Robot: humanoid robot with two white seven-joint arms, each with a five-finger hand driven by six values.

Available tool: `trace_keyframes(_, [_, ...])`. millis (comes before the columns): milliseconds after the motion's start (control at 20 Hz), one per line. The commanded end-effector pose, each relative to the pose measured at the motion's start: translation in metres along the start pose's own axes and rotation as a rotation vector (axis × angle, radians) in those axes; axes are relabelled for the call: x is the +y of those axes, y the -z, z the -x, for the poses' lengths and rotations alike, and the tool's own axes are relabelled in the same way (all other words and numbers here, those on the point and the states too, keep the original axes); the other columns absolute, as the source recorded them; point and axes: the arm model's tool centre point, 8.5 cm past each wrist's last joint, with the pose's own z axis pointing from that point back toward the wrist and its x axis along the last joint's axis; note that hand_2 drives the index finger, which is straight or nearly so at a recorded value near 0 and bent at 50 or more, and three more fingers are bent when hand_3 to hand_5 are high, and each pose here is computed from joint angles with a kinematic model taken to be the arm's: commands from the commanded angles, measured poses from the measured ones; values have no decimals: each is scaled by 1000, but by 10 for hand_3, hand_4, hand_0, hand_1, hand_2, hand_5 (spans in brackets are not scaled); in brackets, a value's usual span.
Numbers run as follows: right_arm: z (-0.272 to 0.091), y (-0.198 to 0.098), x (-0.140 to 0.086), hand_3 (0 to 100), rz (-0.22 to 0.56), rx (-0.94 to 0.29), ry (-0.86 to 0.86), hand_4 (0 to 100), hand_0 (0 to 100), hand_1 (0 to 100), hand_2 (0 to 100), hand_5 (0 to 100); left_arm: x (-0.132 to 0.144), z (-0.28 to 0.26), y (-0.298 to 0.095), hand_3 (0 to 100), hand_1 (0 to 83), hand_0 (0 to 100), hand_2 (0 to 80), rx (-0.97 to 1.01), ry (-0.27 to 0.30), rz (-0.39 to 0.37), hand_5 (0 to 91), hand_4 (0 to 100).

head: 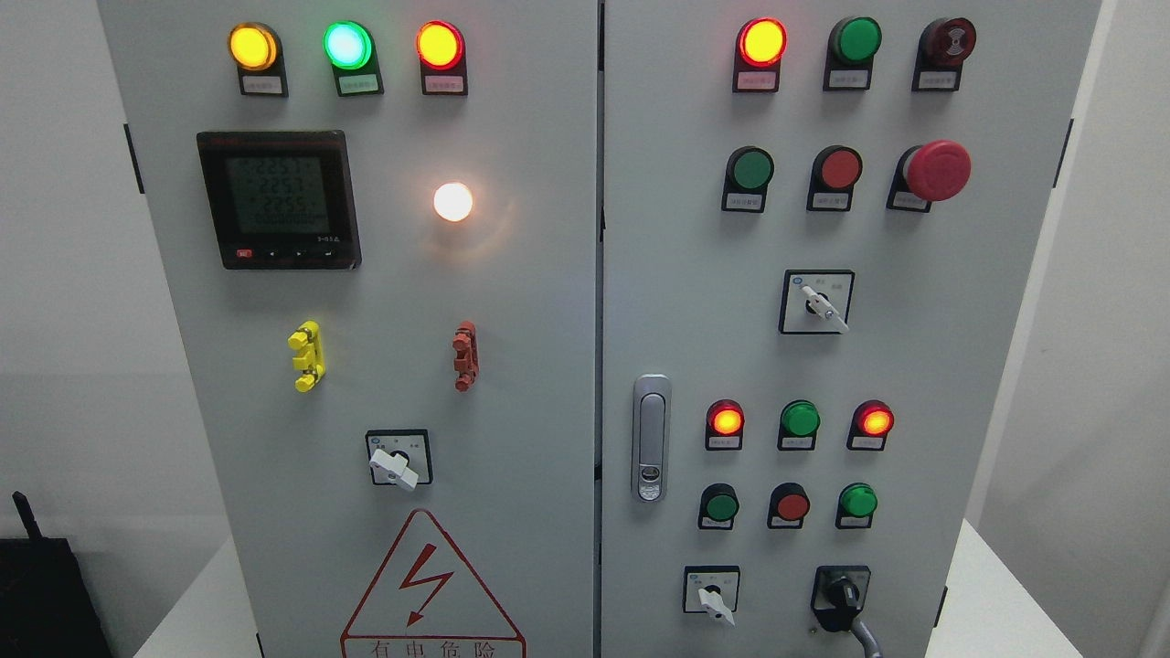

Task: Trip black knob to open circuit
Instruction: 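Grip the black knob with the right hand and twist it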

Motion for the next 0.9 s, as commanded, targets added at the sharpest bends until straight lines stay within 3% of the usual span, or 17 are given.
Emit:
trace_keyframes(0, [-10, 4, 10, 1000, -29, -32, 16, 1000, 0, 81, 11, 987, -1, -2, 0, 0, 389, 120, 0, -5, -3, 1, 0, 0])
trace_keyframes(852, [-12, 4, 22, 1000, -57, -39, 28, 1000, 0, 80, 13, 987, 0, -2, 0, 0, 389, 120, 0, -5, -3, 0, 0, 0])
